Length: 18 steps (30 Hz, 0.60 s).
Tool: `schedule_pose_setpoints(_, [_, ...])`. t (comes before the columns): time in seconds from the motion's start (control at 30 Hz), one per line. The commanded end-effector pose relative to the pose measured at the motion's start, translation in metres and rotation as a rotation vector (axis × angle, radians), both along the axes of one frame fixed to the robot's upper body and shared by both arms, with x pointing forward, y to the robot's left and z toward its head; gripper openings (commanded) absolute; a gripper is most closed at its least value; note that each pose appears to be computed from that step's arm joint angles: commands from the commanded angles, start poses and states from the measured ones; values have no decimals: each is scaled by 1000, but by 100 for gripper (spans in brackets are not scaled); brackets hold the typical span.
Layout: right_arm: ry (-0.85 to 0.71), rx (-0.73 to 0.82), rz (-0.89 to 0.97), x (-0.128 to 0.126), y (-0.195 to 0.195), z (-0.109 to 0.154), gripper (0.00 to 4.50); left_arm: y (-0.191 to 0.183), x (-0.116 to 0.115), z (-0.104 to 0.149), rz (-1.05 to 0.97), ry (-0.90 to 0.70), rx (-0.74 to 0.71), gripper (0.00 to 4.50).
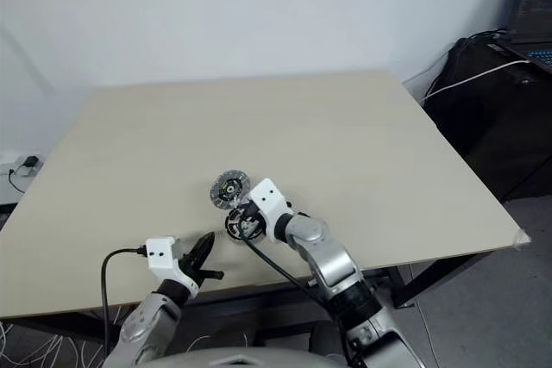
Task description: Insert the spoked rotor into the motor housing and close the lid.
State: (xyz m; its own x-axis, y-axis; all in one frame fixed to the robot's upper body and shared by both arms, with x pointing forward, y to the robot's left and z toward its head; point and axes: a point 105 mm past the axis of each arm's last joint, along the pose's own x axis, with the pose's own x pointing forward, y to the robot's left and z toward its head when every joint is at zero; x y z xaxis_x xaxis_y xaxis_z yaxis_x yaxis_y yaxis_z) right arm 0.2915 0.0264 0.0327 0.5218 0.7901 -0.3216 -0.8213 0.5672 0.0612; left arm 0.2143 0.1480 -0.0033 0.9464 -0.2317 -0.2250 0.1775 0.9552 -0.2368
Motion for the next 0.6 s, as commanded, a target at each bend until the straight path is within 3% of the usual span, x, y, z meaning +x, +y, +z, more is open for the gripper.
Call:
schedule_pose_setpoints(0.03, [-53,-1,56,3,15,9,0,-3,0,6,-51,-63,89,4])
schedule_pose_setpoints(0.2, [-21,-38,81,4,21,-6,0,-9,-4,3,-145,-65,116,4])
schedule_pose_setpoints(0.47, [103,-148,24,5,3,-52,0,-12,-5,2,-193,-56,95,4])
schedule_pose_setpoints(0.6, [79,-71,66,0,9,-37,0,-15,-4,1,-206,-54,82,4])
